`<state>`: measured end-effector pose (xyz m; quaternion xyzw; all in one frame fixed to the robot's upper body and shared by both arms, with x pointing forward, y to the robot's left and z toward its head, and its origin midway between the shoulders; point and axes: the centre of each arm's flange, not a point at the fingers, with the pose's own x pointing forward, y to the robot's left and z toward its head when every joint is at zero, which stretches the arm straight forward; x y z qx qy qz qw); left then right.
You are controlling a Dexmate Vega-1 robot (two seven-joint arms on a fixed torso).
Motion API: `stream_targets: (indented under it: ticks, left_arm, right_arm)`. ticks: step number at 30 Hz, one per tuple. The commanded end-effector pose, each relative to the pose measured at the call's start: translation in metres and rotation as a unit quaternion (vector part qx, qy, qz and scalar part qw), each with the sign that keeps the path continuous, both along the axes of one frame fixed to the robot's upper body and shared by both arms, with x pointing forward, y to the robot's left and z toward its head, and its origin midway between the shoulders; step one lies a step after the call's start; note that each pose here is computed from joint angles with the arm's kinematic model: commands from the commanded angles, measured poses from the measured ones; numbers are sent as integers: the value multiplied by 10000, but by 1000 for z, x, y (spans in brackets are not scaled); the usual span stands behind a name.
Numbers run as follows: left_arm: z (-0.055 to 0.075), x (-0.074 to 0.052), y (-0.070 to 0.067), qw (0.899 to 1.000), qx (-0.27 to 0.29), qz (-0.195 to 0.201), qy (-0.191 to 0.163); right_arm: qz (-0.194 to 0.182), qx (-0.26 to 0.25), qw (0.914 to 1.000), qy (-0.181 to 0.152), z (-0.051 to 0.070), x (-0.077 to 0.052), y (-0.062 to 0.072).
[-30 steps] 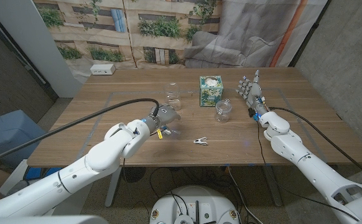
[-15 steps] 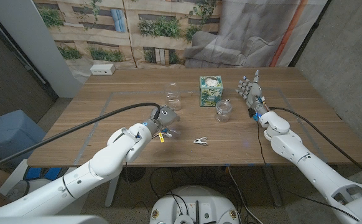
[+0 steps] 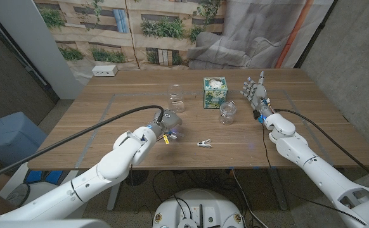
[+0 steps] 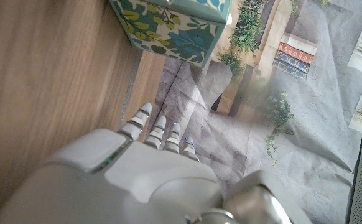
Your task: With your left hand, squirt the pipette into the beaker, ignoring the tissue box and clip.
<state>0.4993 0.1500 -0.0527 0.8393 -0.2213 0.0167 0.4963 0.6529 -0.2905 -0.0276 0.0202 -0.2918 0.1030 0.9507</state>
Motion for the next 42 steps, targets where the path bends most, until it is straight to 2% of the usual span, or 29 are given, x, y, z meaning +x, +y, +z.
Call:
stream_targets:
  ticks: [1,14,29,42]
  left_arm:
    - [-6,5,-6,9997,-164,49,167]
    - [-13,10,-15,9993,-218,-25,312]
    - [-11,15,-15,9997,-173,7,188]
    - [-16,17,-21,9994,-204,-67,269]
  right_arm:
    - [-2,-1,10000,1,0,0,0]
    - [-2,-1,10000,2,0,0,0]
    - [-2,-1,10000,1,0,0,0]
    - [-2,-1,10000,2,0,0,0]
